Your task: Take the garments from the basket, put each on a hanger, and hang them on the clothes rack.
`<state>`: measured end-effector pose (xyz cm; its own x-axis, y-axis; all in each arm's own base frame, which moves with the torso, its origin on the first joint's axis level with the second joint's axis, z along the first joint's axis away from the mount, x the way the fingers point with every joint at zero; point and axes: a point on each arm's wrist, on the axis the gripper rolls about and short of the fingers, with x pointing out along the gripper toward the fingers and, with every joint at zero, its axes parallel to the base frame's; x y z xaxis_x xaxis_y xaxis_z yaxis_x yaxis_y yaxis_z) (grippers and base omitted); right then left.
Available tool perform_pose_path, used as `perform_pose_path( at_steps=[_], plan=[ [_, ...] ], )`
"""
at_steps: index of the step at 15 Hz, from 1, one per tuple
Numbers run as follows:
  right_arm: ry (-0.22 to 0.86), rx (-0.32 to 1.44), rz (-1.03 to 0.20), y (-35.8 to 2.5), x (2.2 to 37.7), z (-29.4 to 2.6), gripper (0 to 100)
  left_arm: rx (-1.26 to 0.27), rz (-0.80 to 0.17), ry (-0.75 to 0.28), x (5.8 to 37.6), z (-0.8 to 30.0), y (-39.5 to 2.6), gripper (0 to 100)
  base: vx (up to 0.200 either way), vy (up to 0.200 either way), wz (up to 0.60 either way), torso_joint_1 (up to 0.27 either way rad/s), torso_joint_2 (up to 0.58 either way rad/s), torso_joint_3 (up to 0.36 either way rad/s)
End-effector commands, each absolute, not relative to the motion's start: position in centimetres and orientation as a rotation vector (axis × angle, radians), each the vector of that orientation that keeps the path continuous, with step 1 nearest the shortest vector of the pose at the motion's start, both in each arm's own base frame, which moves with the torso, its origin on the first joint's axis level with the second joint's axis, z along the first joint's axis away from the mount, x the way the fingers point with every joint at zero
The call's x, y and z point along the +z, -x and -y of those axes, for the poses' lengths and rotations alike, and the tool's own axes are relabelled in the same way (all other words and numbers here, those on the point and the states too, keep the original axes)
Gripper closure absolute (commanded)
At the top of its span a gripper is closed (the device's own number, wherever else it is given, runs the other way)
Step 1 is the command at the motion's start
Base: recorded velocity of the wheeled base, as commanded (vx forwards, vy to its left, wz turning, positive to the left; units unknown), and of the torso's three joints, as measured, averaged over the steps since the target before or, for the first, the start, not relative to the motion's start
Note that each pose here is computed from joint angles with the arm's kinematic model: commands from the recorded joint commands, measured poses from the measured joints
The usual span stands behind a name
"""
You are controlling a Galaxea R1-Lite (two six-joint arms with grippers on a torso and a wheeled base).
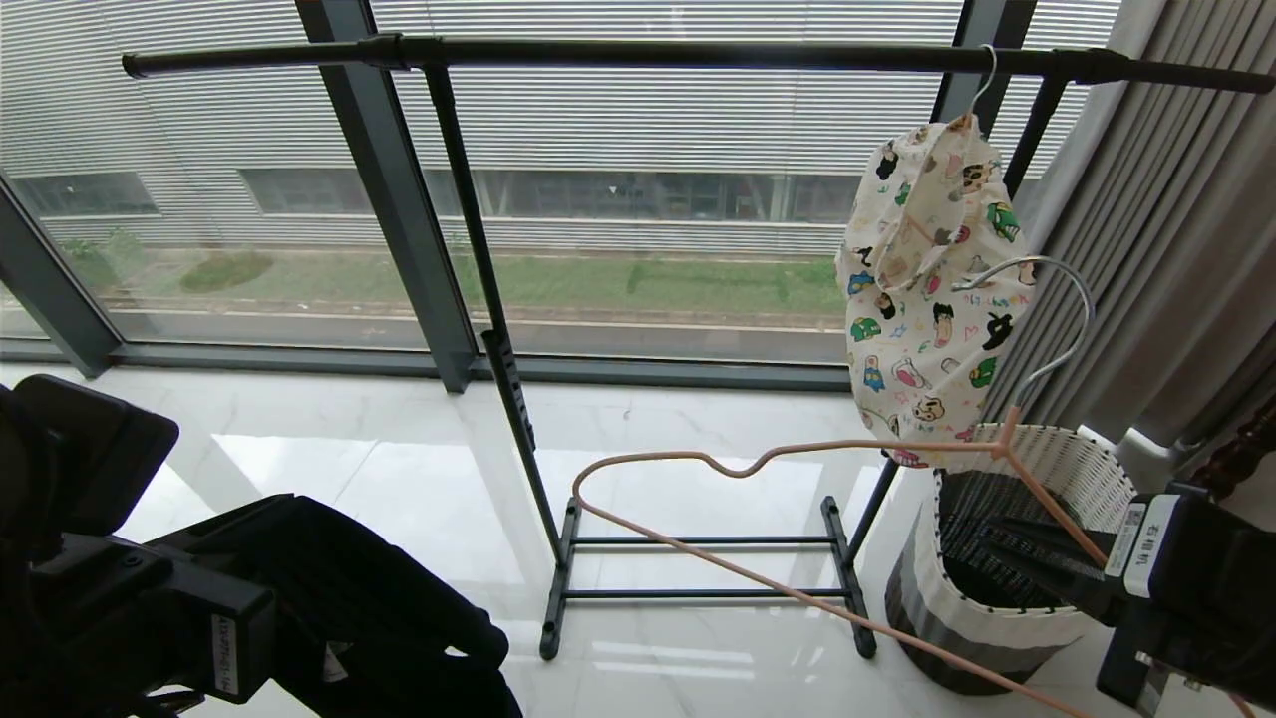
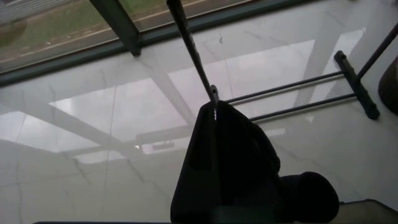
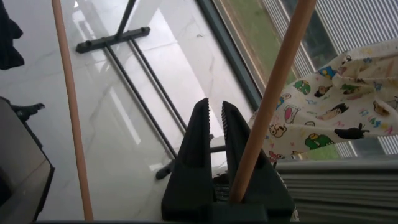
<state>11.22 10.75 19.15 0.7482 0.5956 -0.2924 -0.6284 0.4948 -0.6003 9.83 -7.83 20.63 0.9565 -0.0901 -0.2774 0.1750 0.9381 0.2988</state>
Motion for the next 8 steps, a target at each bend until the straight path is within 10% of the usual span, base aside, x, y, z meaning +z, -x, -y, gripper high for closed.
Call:
perform_pose_path(
  at_steps=[1, 8],
  plan=[
    [0.75, 0.755, -0.042, -11.1, 19.1, -10.8, 100, -0.161, -0.264, -0.334, 20.6, 8.1, -9.7, 100, -0.2, 0.0, 0.0, 0.002, 0.0, 0.002],
    [0.819, 0.824, -0.033, -11.0, 18.6, -12.0, 100, -0.158, -0.21, -0.231, 22.7, 13.1, -14.0, 100, -0.029, 0.0, 0.0, 0.0, 0.0, 0.0]
  ],
)
